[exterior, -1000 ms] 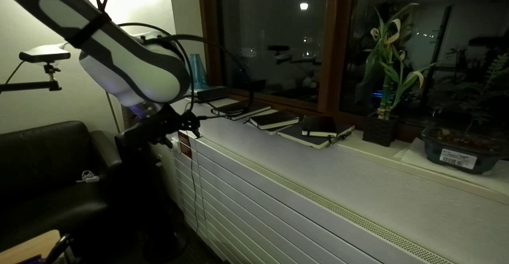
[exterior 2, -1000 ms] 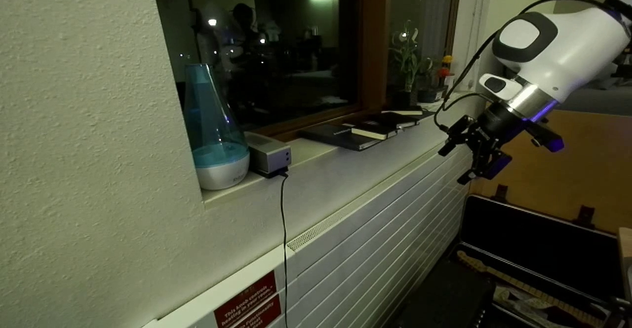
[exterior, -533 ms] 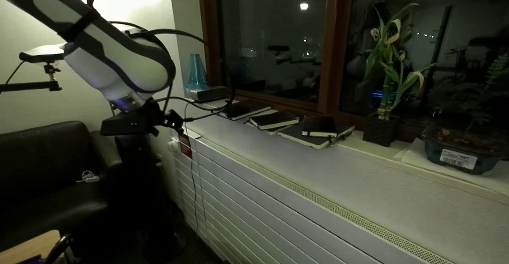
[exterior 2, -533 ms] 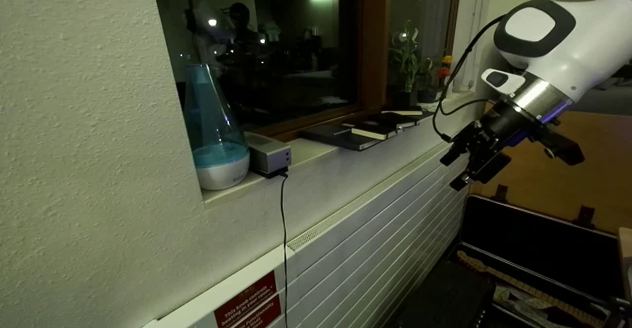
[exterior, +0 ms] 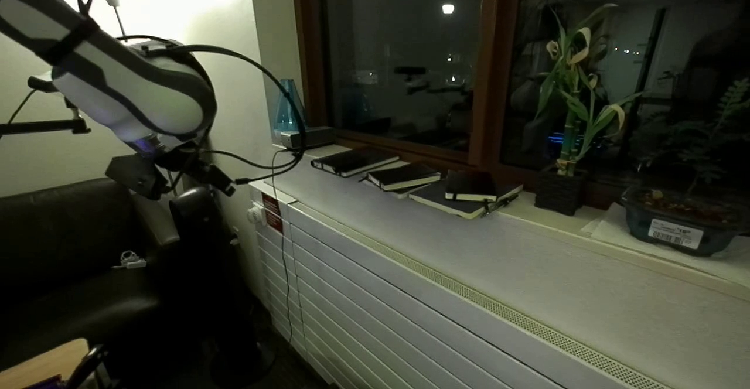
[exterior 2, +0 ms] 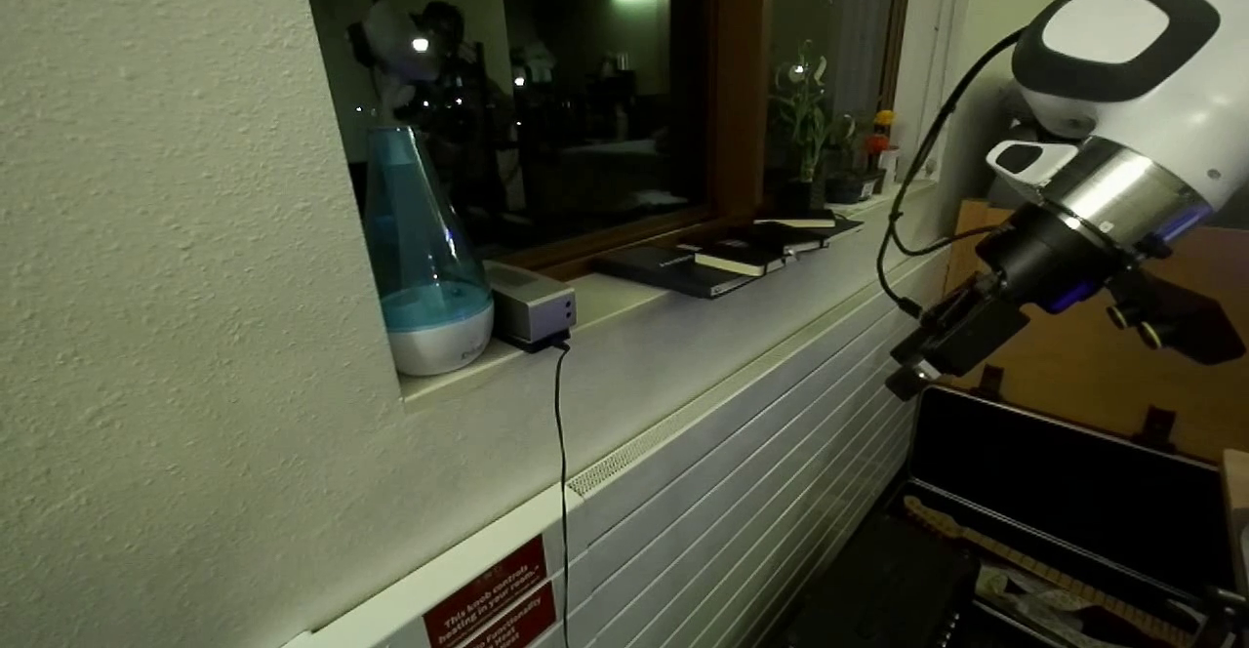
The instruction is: Place the book on the left on top of the second book from the right.
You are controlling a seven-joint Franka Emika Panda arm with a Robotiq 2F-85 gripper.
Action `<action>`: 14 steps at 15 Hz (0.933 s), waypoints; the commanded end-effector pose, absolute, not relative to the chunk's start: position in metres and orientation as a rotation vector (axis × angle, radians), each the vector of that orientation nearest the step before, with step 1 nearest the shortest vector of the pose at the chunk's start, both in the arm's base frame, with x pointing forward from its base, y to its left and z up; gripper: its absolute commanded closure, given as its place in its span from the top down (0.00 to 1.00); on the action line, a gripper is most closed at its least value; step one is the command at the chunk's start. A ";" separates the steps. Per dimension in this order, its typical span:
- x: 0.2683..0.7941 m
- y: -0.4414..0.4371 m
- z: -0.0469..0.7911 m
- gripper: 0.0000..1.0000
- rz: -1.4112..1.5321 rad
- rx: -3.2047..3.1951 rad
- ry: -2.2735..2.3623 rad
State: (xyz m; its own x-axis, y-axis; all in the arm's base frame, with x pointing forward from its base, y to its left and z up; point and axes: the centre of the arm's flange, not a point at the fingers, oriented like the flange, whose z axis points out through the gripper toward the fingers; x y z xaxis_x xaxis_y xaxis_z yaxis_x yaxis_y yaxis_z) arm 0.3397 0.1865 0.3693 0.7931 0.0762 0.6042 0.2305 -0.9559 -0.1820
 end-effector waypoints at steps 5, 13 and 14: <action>0.304 0.263 0.439 1.00 -0.927 -2.613 0.285; 0.307 0.298 0.436 1.00 -0.866 -2.651 0.336; 0.310 0.298 0.430 1.00 -0.850 -2.673 0.333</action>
